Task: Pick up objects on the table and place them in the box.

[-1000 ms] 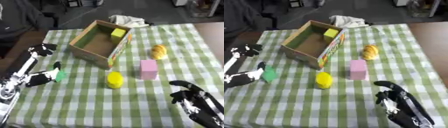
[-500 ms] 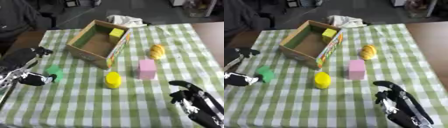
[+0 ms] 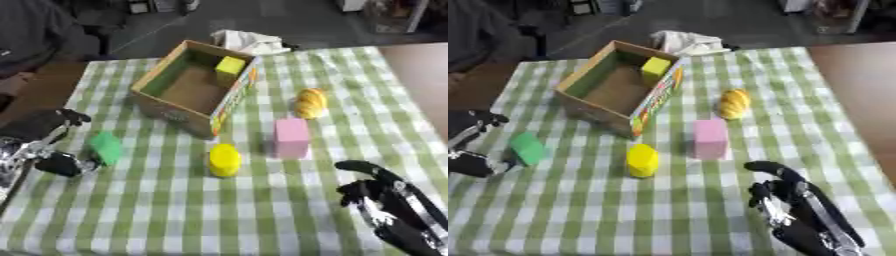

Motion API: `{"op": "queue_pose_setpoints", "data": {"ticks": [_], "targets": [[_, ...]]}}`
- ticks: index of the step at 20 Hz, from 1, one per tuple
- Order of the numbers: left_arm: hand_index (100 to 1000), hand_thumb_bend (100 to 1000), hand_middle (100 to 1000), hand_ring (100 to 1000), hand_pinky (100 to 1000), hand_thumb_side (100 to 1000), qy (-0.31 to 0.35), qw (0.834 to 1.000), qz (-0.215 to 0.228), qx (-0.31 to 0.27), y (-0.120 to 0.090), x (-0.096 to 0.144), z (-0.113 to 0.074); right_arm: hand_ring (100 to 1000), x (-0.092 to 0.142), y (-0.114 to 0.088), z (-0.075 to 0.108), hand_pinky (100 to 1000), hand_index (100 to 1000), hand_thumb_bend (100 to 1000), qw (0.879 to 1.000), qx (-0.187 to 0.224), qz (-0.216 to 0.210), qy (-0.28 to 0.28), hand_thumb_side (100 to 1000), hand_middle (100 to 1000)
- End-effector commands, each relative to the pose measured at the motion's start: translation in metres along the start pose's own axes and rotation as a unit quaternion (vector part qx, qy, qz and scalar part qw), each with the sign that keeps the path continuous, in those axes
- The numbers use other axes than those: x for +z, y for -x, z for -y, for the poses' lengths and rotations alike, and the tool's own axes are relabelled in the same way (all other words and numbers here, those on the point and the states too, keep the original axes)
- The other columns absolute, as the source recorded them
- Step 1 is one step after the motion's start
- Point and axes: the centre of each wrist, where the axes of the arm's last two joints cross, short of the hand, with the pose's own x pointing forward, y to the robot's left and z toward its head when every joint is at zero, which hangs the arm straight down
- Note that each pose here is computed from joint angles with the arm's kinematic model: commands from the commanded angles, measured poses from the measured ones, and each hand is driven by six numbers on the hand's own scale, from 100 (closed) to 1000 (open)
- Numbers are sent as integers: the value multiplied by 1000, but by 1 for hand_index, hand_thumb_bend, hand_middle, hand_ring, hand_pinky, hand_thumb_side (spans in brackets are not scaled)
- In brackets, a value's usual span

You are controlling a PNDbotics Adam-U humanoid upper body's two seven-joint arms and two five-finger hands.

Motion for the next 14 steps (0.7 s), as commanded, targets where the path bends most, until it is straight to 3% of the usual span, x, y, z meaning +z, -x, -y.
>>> {"op": "queue_pose_setpoints", "data": {"ticks": [1,4,7,14], "targets": [[924,380,784,763,780,482,-1,1000,-14,12,11,-4,-5,485,-1,-4,3,708,813,100,1000,10,7,-1,465,799],[924,351,782,763,775,498,3,999,-17,31,15,-10,-1,485,-1,-4,3,708,814,100,1000,10,7,-1,465,799],[936,295,788,766,770,592,14,999,-15,48,16,-17,5,485,-1,-4,3,708,813,100,1000,10,7,-2,464,799],[969,223,809,778,762,631,14,996,-26,81,16,-30,13,485,-1,-5,3,708,813,100,1000,9,8,-3,463,798]]}}
